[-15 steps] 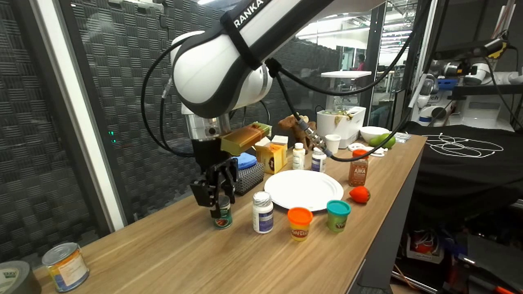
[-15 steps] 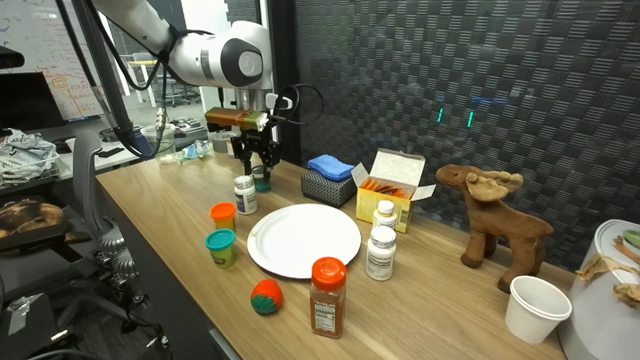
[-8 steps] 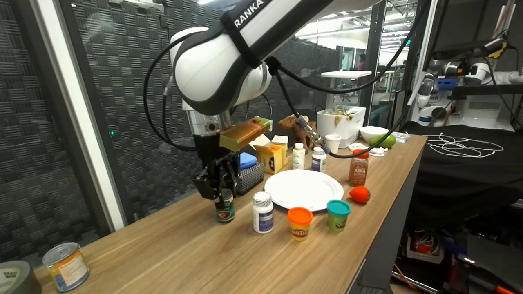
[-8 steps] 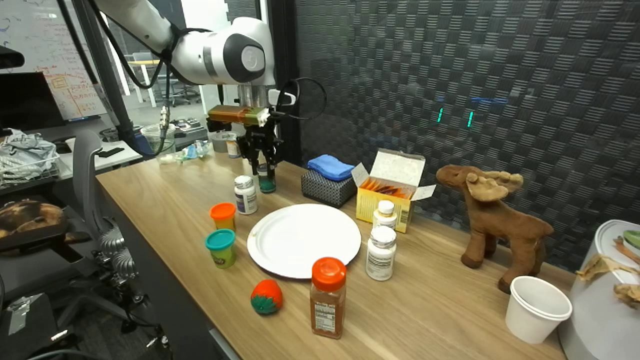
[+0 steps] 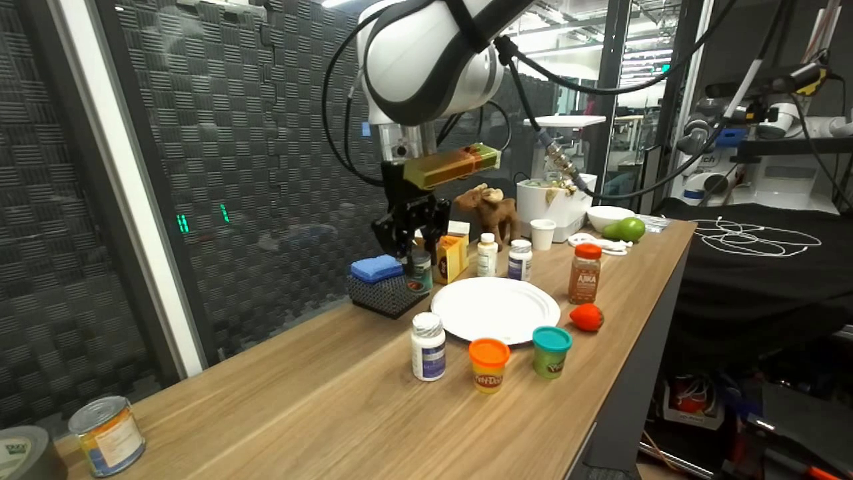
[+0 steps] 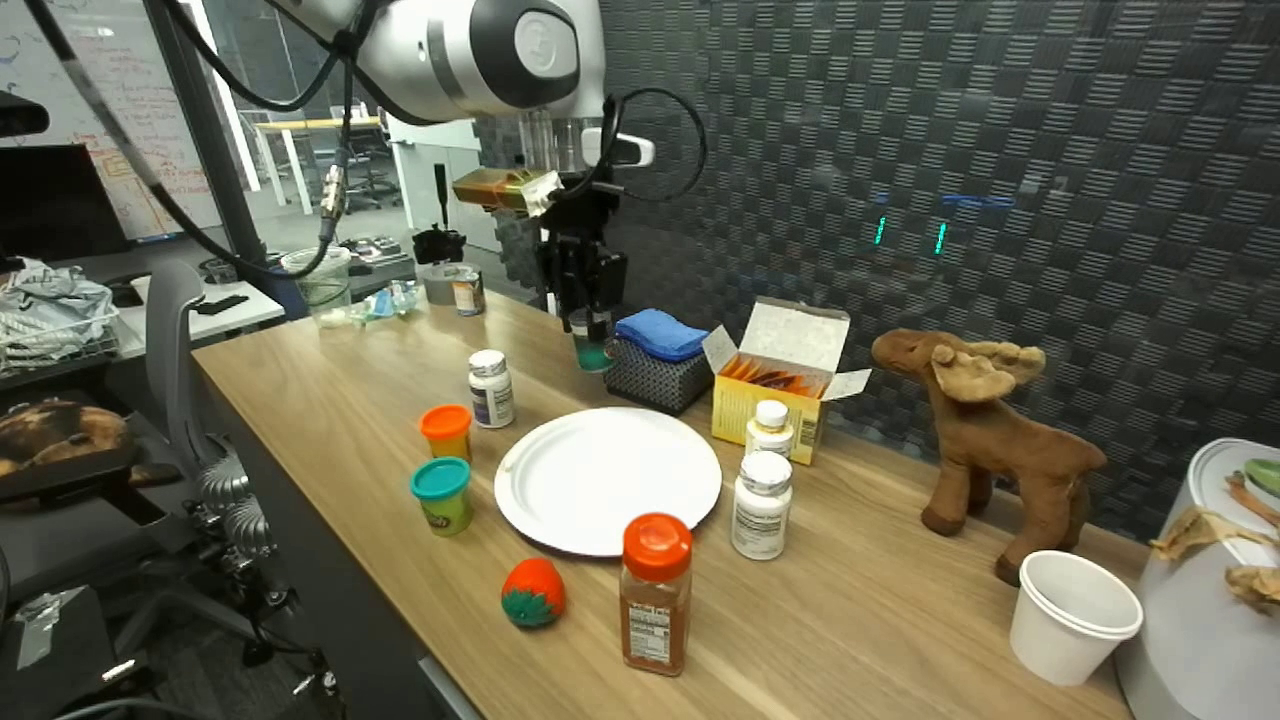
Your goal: Pick up all the objects surrounding the white plate and arrange them on the plate
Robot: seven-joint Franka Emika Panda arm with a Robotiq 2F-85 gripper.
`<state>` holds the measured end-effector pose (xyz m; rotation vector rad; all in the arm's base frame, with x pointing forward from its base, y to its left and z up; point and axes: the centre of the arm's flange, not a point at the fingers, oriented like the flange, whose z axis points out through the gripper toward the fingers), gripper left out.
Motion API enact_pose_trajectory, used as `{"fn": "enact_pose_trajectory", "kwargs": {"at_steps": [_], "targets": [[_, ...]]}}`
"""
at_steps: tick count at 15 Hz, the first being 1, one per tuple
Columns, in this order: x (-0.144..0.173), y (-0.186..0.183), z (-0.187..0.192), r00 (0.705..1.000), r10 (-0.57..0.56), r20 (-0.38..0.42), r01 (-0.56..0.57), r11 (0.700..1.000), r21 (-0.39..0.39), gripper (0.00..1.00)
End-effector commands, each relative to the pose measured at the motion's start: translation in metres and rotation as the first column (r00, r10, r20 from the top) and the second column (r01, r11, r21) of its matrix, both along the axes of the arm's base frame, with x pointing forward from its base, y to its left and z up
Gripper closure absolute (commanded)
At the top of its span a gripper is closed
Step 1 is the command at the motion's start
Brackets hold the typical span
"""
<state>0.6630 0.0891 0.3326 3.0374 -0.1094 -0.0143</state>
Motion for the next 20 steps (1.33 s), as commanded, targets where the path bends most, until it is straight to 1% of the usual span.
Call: {"fn": "enact_pose_trajectory", "kwargs": {"at_steps": [1,4,5,8,9,13,16,20], "targets": [[-0.016,-0.052,0.0,0.984,-0.177,0.018,0.176,0.984,0.004,0.77],[-0.01,-0.088,-0.012,0.961,-0.275,0.001,0.275,0.961,-0.006,0.77],[-0.008,-0.097,-0.016,0.955,-0.298,0.01,0.298,0.955,-0.004,0.77],[-0.001,-0.112,-0.025,0.942,-0.336,0.004,0.336,0.941,0.041,0.77],[0.001,-0.113,-0.029,0.939,-0.344,-0.001,0.343,0.936,0.075,0.77],[0.005,-0.113,-0.052,0.923,-0.384,-0.034,0.385,0.912,0.142,0.77],[0.002,-0.11,-0.063,0.916,-0.397,-0.052,0.4,0.903,0.154,0.77],[-0.007,-0.111,-0.054,0.915,-0.402,-0.037,0.404,0.904,0.141,0.77]]}}
